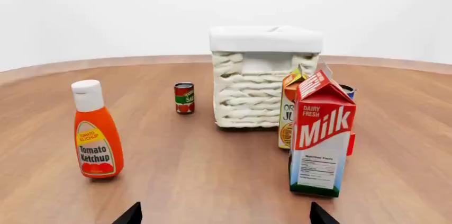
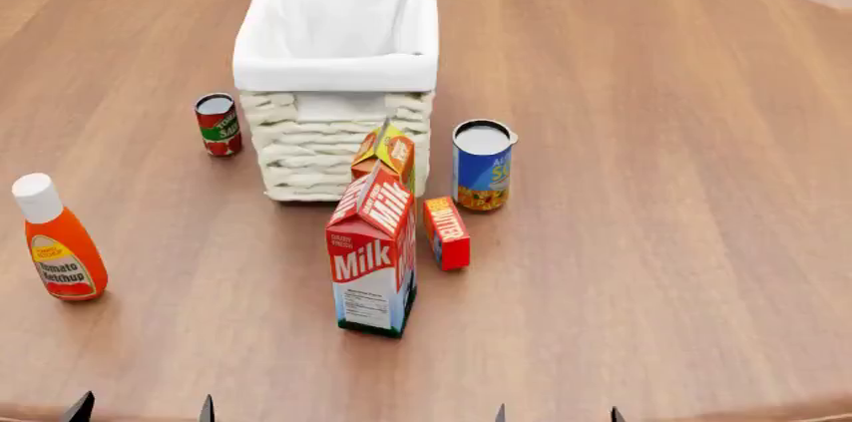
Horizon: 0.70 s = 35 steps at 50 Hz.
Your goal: Pick up the butter and put it in the basket.
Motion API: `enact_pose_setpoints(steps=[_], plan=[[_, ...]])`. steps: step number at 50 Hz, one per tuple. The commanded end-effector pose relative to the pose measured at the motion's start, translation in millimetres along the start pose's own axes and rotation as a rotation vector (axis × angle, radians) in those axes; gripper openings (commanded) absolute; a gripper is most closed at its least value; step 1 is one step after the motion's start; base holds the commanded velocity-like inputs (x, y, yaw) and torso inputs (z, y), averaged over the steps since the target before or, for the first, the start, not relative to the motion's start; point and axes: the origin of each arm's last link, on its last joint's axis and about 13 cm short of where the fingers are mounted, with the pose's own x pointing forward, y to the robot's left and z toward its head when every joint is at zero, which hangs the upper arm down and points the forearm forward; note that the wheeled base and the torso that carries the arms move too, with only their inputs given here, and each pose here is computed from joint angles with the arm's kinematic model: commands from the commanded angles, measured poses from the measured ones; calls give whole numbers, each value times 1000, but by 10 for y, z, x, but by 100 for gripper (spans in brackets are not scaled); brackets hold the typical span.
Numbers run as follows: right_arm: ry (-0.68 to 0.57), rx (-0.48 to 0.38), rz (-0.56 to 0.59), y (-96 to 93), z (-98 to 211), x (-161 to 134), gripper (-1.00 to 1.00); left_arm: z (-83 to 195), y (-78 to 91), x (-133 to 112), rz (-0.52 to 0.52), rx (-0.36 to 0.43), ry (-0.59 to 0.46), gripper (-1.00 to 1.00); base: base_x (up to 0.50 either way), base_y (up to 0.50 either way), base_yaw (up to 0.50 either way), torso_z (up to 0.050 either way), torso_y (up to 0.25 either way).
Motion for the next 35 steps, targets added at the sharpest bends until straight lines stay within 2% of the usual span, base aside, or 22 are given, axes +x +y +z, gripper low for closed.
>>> enact_pose_setpoints(steps=[1, 11, 12, 14, 15, 16, 18, 24, 35], plan=[[0, 0, 0, 4, 8, -5, 100, -2, 0, -1, 0, 12, 0, 100, 0, 0, 0, 0, 0], [7, 0, -14, -33, 6, 14, 100, -8, -18, 17, -10, -14, 26, 100, 0, 0, 0, 0, 0], [7, -1, -13, -31, 7, 18, 100, -8, -19, 18, -7, 10, 21, 100, 0, 0, 0, 0, 0], [10, -18, -16, -30, 5, 27, 100, -41, -32, 7, -9, 110, -53, 100, 0, 0, 0, 0, 0], [-19, -16, 13, -27, 8, 27, 100, 5, -28, -10, -40, -25, 9, 100, 0, 0, 0, 0, 0], [-20, 8, 21, -25, 14, 26, 100, 20, -28, -19, -70, -20, 35, 100, 0, 0, 262, 0, 0], [0, -32, 20, -14, 17, 38, 100, 7, -20, -17, -38, 15, -12, 100, 0, 0, 500, 0, 0], [-6, -34, 15, -15, 39, 26, 100, 10, -3, 9, -23, -11, 2, 100, 0, 0, 500, 0, 0], [9, -40, 24, -3, 43, 38, 100, 13, 0, 17, -22, -8, 13, 100, 0, 0, 500, 0, 0]])
